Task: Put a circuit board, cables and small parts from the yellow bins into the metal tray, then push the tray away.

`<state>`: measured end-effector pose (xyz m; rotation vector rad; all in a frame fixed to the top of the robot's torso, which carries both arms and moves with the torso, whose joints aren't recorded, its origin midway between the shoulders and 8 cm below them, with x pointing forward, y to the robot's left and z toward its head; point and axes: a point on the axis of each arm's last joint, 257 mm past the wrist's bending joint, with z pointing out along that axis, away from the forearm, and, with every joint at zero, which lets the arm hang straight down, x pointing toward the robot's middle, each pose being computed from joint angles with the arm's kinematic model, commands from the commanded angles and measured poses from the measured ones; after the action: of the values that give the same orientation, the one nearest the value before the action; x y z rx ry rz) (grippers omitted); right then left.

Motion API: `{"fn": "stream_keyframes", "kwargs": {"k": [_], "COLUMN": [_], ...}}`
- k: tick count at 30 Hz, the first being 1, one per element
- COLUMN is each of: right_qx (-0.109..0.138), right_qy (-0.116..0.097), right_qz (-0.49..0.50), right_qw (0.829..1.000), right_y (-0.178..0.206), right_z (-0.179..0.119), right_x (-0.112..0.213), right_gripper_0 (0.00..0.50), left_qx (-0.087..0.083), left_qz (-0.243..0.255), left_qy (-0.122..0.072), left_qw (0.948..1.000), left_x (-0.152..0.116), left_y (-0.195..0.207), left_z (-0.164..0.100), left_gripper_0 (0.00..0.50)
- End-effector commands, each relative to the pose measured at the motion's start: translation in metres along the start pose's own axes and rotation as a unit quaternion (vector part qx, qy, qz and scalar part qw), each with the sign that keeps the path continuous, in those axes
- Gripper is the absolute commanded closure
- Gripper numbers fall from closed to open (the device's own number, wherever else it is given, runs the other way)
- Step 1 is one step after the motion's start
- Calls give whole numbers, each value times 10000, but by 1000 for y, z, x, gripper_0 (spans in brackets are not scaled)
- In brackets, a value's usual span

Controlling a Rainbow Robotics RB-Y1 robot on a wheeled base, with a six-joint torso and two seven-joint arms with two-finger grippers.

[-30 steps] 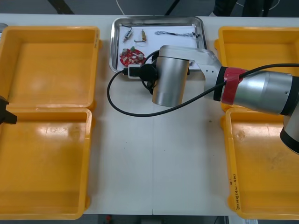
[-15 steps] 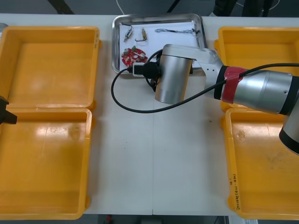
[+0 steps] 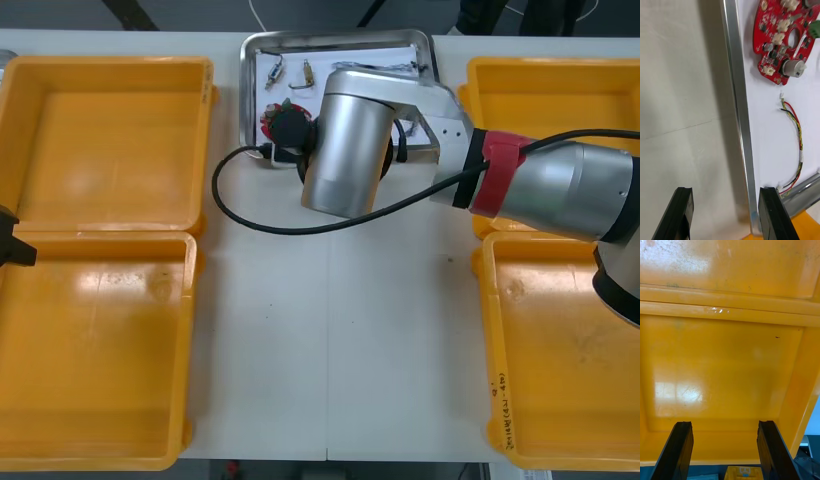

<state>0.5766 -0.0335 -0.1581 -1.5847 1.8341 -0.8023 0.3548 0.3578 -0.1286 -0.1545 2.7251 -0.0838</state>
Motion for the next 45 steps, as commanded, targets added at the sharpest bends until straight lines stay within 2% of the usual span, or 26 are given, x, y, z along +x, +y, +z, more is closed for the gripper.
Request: {"fn": "stream_keyframes", "kwargs": {"k": [1, 7, 11, 14, 16, 18, 22, 23, 29, 35, 40, 45], "right_qx": [3, -280, -771, -968, -969, -966, -1143, -1156, -1359, -1548, -1735, -1686], "right_qy": [-286, 23, 91, 262, 211, 18, -295, -320, -404, -410, -364, -293], "right_qz": [131, 441, 959, 1212, 1329, 1511, 2234, 2345, 3473, 4589, 5416, 5874], "right_qw": [9995, 9986, 9924, 9875, 9862, 9838, 9675, 9647, 9270, 8739, 8217, 7910], "right_y": [-15, 0, 16, 20, 18, 12, 8, 7, 4, -5, -4, -1], "right_z": [-44, -68, -84, -97, -104, -112, -126, -127, -133, -137, -144, -149], "right_x": [-17, 6, 25, 43, 45, 41, 41, 42, 70, 102, 150, 201], "right_gripper_0": [0, 0, 0, 0, 0, 0, 0, 0, 0, 0, 0, 0], "left_qx": [-223, -223, -223, -223, -223, -223, -223, -223, -223, -223, -223, -223], "left_qz": [384, 384, 384, 384, 384, 384, 384, 384, 384, 384, 384, 384], "left_qy": [-101, -101, -101, -101, -101, -101, -101, -101, -101, -101, -101, -101], "left_qw": [9990, 9990, 9990, 9990, 9990, 9990, 9990, 9990, 9990, 9990, 9990, 9990], "left_x": [-2, -2, -2, -2, -2, -2, -2, -2, -2, -2, -2, -2], "left_y": [13, 13, 13, 13, 13, 13, 13, 13, 13, 13, 13, 13], "left_z": [-13, -13, -13, -13, -13, -13, -13, -13, -13, -13, -13, -13], "left_gripper_0": [0, 0, 0, 0, 0, 0, 0, 0, 0, 0, 0, 0]}}
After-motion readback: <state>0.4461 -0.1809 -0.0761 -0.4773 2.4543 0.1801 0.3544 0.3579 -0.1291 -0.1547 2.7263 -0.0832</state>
